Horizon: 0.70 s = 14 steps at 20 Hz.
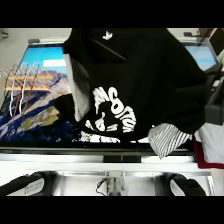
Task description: Fold the shirts.
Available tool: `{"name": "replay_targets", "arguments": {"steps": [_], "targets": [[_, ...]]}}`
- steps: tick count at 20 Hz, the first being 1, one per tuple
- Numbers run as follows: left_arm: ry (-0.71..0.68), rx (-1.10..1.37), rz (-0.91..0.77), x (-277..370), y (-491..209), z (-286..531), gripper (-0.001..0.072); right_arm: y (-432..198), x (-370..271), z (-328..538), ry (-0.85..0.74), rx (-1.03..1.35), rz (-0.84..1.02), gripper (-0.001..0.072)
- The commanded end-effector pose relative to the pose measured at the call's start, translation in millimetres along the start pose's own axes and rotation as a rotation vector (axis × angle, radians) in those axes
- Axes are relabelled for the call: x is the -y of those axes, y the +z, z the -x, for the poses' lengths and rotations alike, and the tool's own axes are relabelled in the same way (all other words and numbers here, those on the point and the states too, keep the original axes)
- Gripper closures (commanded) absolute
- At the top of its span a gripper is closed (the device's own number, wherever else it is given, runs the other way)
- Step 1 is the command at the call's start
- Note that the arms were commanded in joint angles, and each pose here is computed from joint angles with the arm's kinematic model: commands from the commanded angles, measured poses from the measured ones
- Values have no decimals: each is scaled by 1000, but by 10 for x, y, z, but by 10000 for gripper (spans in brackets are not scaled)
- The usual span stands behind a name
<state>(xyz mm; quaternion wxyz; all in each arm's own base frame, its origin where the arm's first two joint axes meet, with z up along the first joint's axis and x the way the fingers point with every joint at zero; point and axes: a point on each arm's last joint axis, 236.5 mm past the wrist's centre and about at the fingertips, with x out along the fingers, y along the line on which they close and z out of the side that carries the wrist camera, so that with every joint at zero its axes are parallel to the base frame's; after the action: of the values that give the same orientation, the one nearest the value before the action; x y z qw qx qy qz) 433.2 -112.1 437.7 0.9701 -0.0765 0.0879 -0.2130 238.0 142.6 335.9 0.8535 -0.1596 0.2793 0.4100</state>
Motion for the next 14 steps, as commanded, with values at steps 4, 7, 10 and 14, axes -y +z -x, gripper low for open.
{"name": "replay_targets", "arguments": {"steps": [4, 7, 10, 14], "targets": [[-166, -331, 83, 692, -880, -92, 155, 62, 47, 1, -20, 26, -2, 657], [-287, -240, 97, 1296, -809, -357, -13, 57, 45, 1, -19, 24, -14, 657], [-350, -219, 97, 1634, -869, -520, -13, 45, 62, 1, -26, 19, -17, 657], [-349, -228, 90, 1634, -916, -569, -13, -17, 97, 2, -41, -7, -20, 657]]}}
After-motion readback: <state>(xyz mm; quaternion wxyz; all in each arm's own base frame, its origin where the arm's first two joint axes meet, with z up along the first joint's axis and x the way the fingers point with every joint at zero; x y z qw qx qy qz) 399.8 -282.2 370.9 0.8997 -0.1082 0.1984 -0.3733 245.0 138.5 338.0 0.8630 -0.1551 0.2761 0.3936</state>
